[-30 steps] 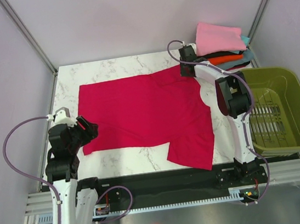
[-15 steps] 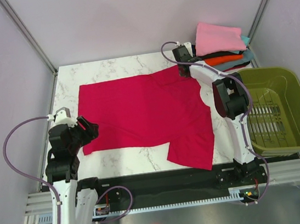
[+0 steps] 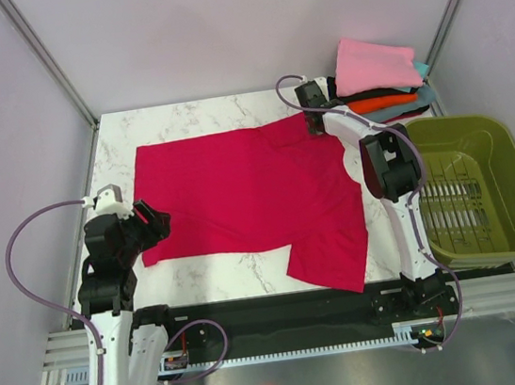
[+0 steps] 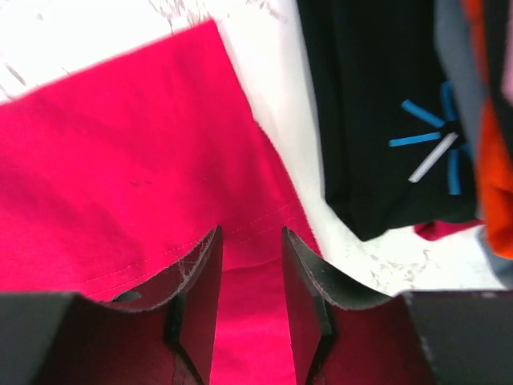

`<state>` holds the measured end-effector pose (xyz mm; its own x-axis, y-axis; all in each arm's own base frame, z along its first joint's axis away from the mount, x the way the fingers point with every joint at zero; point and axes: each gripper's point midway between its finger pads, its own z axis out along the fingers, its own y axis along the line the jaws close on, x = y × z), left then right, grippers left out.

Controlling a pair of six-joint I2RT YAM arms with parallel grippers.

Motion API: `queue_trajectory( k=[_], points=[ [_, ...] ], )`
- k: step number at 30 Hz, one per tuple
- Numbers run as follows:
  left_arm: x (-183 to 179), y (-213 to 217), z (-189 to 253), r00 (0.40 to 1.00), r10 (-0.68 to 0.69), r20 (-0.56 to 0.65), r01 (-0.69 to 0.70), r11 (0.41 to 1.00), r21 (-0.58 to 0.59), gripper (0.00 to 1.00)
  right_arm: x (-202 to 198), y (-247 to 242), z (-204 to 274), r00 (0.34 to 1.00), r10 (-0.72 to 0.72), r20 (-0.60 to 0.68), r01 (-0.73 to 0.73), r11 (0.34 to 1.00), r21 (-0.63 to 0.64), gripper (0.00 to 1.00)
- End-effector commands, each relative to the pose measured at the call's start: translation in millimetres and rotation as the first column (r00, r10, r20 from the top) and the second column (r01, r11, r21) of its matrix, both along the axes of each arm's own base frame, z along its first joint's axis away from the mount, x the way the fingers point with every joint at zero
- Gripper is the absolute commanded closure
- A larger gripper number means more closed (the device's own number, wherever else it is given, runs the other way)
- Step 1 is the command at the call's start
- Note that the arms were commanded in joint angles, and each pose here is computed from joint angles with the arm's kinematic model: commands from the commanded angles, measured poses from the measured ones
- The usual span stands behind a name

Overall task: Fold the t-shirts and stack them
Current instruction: Flatten the tshirt out

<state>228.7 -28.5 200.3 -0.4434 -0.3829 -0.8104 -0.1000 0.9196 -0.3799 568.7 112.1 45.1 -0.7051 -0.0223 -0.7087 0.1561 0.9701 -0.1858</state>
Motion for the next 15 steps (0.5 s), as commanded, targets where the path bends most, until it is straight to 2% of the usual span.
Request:
queue_trajectory(
  k=[1, 5, 8, 15],
  points=[
    [5.0, -1.2, 10.3, 0.999, -0.001, 0.048, 0.001, 1.0, -0.007, 0.34, 7.2, 2.1, -1.1, 1.0, -0.012, 0.01, 0.011, 0.999, 0.038, 0.57],
    [5.2, -0.9, 9.9, 0.999, 0.001, 0.046, 0.0, 1.0, -0.007, 0.34, 6.1, 0.2, -10.4, 1.0, -0.015, -0.006, 0.015, 0.999, 0.035, 0.6],
    [5.2, -1.0, 8.3, 0.999, 0.001, 0.04, 0.0, 1.0, -0.006, 0.34, 6.8, -2.1, -11.1, 1.0, -0.019, -0.005, 0.019, 0.999, 0.037, 0.67],
    [5.6, -0.9, 8.3, 0.999, 0.001, 0.04, -0.001, 1.0, -0.007, 0.34, 7.4, -4.3, -6.4, 1.0, -0.019, 0.002, 0.019, 0.999, 0.034, 0.91]
  ],
)
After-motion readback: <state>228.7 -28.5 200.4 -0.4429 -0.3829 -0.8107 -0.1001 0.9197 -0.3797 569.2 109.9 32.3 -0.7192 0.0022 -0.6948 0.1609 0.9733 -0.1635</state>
